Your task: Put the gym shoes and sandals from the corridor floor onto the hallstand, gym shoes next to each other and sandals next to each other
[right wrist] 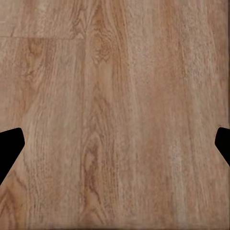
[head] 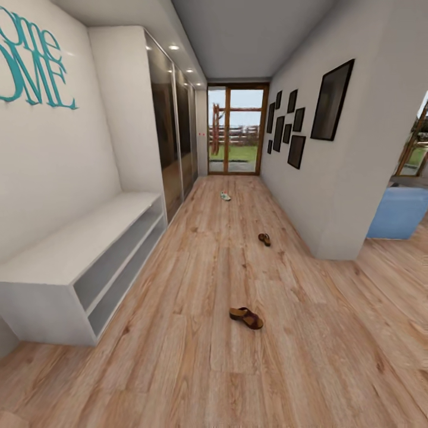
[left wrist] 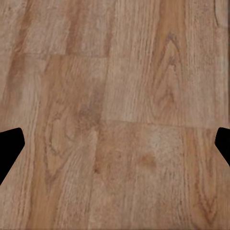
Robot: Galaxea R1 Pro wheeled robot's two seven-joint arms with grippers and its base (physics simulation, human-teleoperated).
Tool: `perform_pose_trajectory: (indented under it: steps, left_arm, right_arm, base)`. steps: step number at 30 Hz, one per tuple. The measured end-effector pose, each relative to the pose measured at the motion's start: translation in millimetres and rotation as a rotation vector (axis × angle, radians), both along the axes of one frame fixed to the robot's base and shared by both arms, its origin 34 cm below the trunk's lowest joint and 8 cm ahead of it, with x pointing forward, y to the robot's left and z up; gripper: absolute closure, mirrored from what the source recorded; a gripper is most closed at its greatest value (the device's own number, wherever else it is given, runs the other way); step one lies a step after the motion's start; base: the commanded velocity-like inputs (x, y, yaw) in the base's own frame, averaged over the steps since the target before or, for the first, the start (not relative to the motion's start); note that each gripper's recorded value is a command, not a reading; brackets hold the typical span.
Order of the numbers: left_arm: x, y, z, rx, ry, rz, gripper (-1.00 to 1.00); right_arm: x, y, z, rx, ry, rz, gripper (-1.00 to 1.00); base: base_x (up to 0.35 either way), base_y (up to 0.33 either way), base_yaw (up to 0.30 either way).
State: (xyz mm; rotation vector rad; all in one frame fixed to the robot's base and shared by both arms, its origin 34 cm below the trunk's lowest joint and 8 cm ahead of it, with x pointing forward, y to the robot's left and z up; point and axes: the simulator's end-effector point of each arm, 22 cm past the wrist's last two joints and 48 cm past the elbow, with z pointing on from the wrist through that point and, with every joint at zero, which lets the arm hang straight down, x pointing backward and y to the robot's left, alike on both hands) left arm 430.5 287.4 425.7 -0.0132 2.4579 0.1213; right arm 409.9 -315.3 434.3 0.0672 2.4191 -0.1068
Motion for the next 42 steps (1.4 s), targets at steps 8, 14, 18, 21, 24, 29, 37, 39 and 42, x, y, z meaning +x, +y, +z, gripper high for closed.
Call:
perform_pose_trajectory:
  steps: [8, 14, 18, 21, 24, 29, 37, 39, 42]
  left_arm:
    - [-0.3, 1.5, -15.7, 0.001, 0.000, 0.001, -1.00]
    - [10.5, 2.7, -22.3, 0.003, -0.018, 0.002, -1.00]
    - [34.9, 3.5, -19.7, 0.005, -0.054, -0.002, -1.00]
    - [57.9, 3.5, -15.2, 0.009, -0.086, -0.010, -1.00]
    - [92.4, 2.1, -4.0, 0.021, -0.131, -0.033, -1.00]
    - [149.9, -6.9, 16.4, 0.051, -0.177, -0.089, -1.00]
    - [151.6, -10.8, 0.4, 0.054, -0.165, -0.099, -1.00]
    - [149.4, -10.7, -4.7, 0.054, -0.163, -0.099, -1.00]
    - [144.8, -8.8, -13.5, 0.053, -0.157, -0.092, -1.00]
  right_arm:
    - [-3.4, 0.4, -17.1, -0.002, 0.005, 0.003, -1.00]
    - [0.7, -2.4, -24.9, -0.009, -0.010, 0.001, -1.00]
    - [25.6, -9.8, -14.1, -0.025, -0.076, 0.003, -1.00]
    - [48.1, -13.2, -0.8, -0.035, -0.139, 0.007, -1.00]
    - [78.7, -15.5, 23.1, -0.046, -0.228, 0.012, -1.00]
    - [131.8, -15.8, 73.6, -0.059, -0.384, 0.021, -1.00]
    - [147.4, -12.1, 67.9, -0.053, -0.397, 0.031, -1.00]
    - [141.2, -11.0, 54.6, -0.050, -0.374, 0.031, -1.00]
    - [105.8, -10.9, 2.6, -0.038, -0.254, 0.022, -1.00]
  base:
    - [0.000, 0.000, -0.080]
    - [0.000, 0.000, -0.013]
    - [0.000, 0.000, -0.004]
    - [0.000, 0.000, -0.002]
    - [0.000, 0.000, 0.000]
    - [0.000, 0.000, 0.000]
    - [0.000, 0.000, 0.000]
    - [0.000, 0.000, 0.000]
    - [0.000, 0.000, 0.000]
